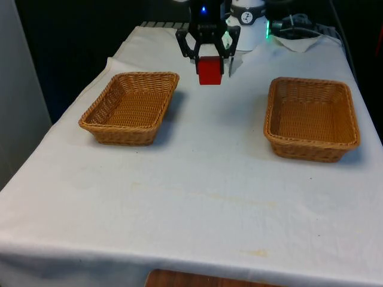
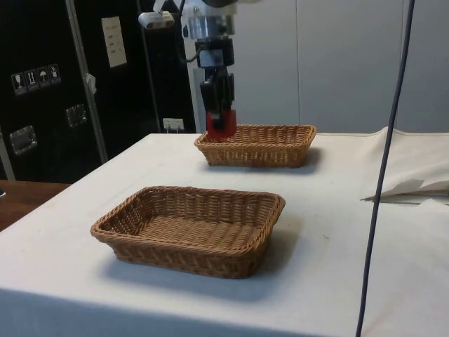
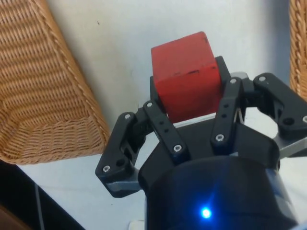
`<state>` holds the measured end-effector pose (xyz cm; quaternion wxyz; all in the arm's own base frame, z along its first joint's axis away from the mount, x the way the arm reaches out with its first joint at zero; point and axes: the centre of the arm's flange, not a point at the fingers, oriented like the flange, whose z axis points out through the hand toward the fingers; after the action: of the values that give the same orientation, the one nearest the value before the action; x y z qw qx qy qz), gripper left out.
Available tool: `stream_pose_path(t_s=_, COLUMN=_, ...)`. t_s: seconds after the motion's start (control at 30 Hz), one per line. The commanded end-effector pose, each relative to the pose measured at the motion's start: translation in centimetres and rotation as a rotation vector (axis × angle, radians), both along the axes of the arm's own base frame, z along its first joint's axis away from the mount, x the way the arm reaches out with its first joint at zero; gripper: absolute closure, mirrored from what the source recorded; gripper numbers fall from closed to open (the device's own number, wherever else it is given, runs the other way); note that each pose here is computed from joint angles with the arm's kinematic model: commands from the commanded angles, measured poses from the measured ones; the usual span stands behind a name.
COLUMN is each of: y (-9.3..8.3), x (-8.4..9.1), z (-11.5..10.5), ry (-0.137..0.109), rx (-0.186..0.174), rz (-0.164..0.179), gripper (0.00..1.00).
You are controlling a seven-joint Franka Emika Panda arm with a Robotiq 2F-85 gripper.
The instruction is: Pick up the red cube and place it into the right basket.
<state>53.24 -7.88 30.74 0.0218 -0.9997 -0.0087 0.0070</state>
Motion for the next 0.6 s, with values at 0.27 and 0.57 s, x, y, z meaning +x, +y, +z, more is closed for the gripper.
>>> stream_pose_path(t_s=0.27, y=-1.3, x=-0.3, z=0.4, ry=-0.001, rx=0.016, rz=0.003, gripper=0.99)
stream_pose_path(t_s=0.57, y=-3.9, x=-0.6, z=0.4, ry=-0.008, rx=0.04, rz=0.0, gripper=0.99)
